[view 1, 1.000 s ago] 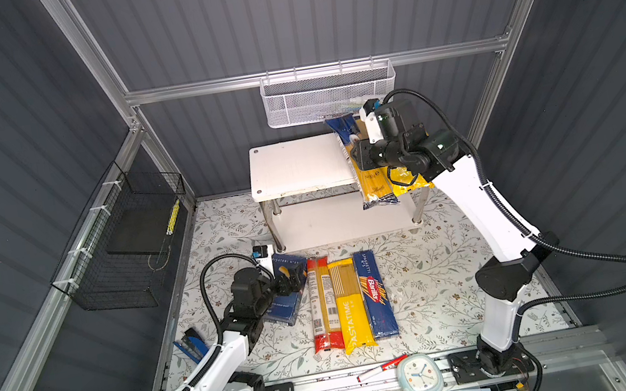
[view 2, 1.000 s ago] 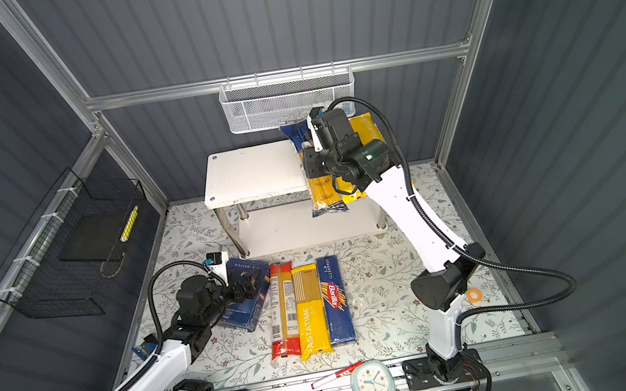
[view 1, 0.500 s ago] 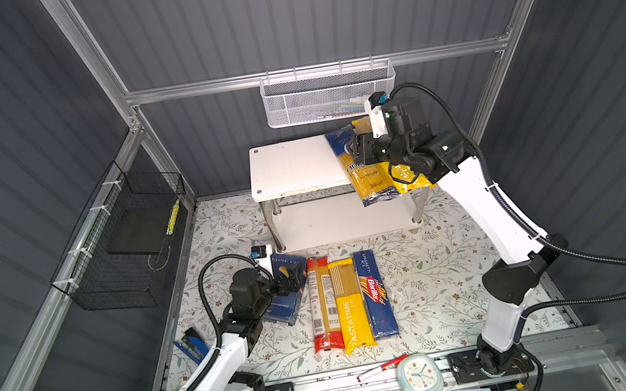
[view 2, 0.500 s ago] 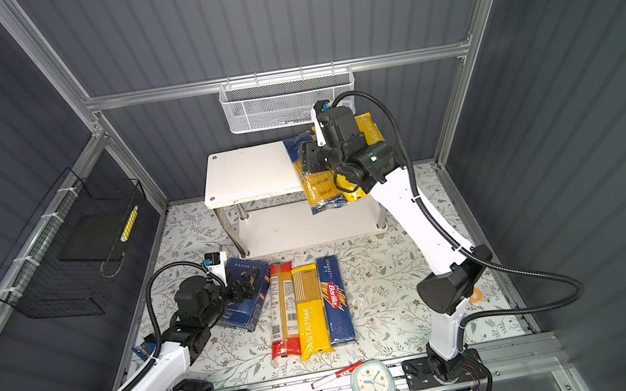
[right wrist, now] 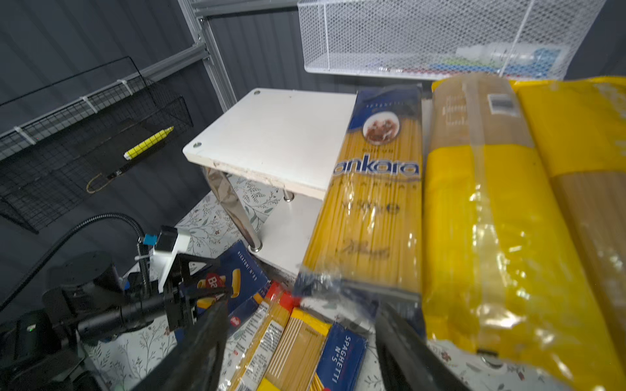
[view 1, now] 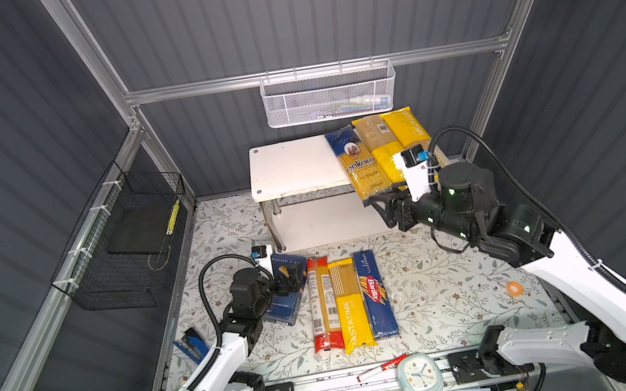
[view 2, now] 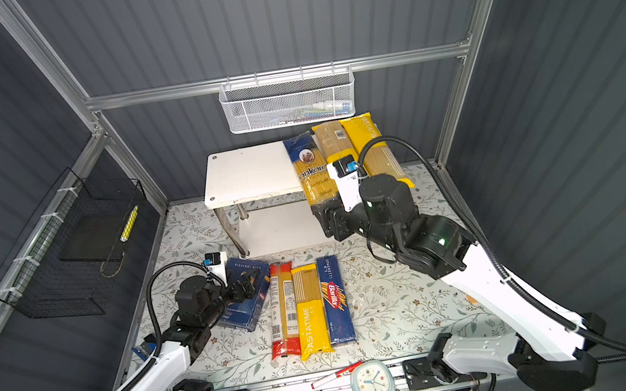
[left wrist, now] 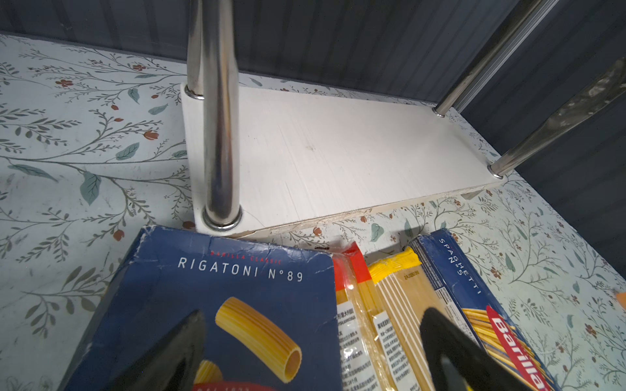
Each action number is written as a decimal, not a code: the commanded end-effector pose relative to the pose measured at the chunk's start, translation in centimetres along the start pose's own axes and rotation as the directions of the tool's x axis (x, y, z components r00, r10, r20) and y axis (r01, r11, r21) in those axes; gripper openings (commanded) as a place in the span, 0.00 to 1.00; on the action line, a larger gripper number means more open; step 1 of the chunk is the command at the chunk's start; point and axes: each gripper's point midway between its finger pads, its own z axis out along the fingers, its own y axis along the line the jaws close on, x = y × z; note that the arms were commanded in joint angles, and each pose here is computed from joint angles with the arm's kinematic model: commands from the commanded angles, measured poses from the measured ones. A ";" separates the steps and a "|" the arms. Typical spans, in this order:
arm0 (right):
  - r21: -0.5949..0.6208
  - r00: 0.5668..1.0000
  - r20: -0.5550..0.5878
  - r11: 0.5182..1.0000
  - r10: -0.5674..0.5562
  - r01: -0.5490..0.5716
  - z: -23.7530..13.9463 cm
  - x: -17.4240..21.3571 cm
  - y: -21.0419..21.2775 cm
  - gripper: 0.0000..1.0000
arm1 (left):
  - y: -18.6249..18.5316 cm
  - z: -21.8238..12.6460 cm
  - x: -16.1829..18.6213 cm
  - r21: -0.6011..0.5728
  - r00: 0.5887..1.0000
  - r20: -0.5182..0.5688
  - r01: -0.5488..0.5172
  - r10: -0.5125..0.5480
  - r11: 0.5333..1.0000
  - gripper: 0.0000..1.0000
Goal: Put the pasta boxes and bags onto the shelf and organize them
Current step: 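Open the right gripper and draw it back down from the shelf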
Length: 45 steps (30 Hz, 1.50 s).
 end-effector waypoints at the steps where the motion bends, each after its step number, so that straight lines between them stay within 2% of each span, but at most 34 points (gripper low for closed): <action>1: 0.012 0.996 0.085 0.999 0.042 -0.043 -0.7 -0.2 -0.4 0.55 | 0.0 0.2 0.2 0.001 1.000 -0.008 -0.009 0.009 1.000 1.00; 7: 0.062 0.999 0.045 0.998 0.009 -0.012 0.5 1.8 -1.2 0.44 | 0.1 0.3 0.3 -0.003 1.000 -0.011 -0.009 0.008 1.000 1.00; 11: 0.111 0.999 0.047 0.994 -0.008 0.003 1.5 1.9 -1.9 0.36 | 0.2 0.3 0.3 -0.009 1.000 -0.011 -0.011 0.011 1.000 1.00; 13: 0.139 0.996 0.089 0.990 -0.006 -0.007 1.8 1.0 -2.3 0.33 | 0.3 0.3 0.4 -0.015 1.000 -0.012 -0.011 0.010 1.000 1.00; 19: 0.159 0.996 0.092 0.987 0.012 -0.026 3.0 0.3 -3.1 0.31 | 0.4 0.4 0.3 -0.017 1.000 -0.013 -0.010 0.010 1.000 1.00; 27: 0.164 0.999 0.018 0.985 0.046 -0.048 6.0 1.3 -4.0 0.34 | 0.3 0.3 0.3 -0.014 1.000 -0.013 -0.010 0.010 1.000 0.99; 29: 0.138 0.999 0.018 0.989 0.043 -0.045 5.9 0.9 -3.5 0.41 | 0.3 0.3 0.2 -0.013 1.000 -0.010 -0.011 0.011 1.000 1.00; 30: 0.121 0.999 0.014 0.992 0.042 -0.044 5.7 0.9 -3.2 0.49 | 0.3 0.3 0.3 -0.013 1.000 -0.011 -0.011 0.011 1.000 0.99; 32: 0.095 0.999 0.009 0.995 0.040 -0.040 5.2 0.8 -2.6 0.65 | 0.3 0.3 0.3 -0.014 1.000 -0.014 -0.010 0.010 1.000 1.00; 33: 0.077 0.999 0.012 0.996 0.034 -0.035 4.9 0.8 -2.2 0.76 | 0.3 0.3 0.3 -0.012 1.000 -0.014 -0.010 0.010 1.000 1.00; 34: 0.050 1.000 0.007 0.998 0.026 -0.026 4.6 1.0 -1.7 0.90 | 0.2 0.3 0.3 -0.011 1.000 -0.012 -0.011 0.011 1.000 1.00; 35: 0.026 1.000 -0.012 1.000 0.017 -0.017 4.4 1.5 -1.3 0.99 | 0.2 0.3 0.3 -0.011 1.000 -0.013 -0.009 0.009 1.000 1.00; 38: -0.009 0.999 -0.040 1.000 0.027 -0.028 3.5 2.7 -0.6 0.99 | 0.1 0.3 0.2 -0.006 1.000 -0.011 -0.008 0.008 1.000 1.00; 41: -0.038 0.995 -0.020 0.994 0.099 -0.099 2.2 3.3 -0.5 0.99 | 0.1 0.3 0.2 -0.002 1.000 -0.010 -0.006 0.006 1.000 0.99; 45: -0.046 0.980 -0.043 0.980 0.194 -0.196 2.3 5.1 -1.0 0.99 | 0.0 0.3 0.1 0.004 1.000 -0.011 -0.006 0.006 1.000 1.00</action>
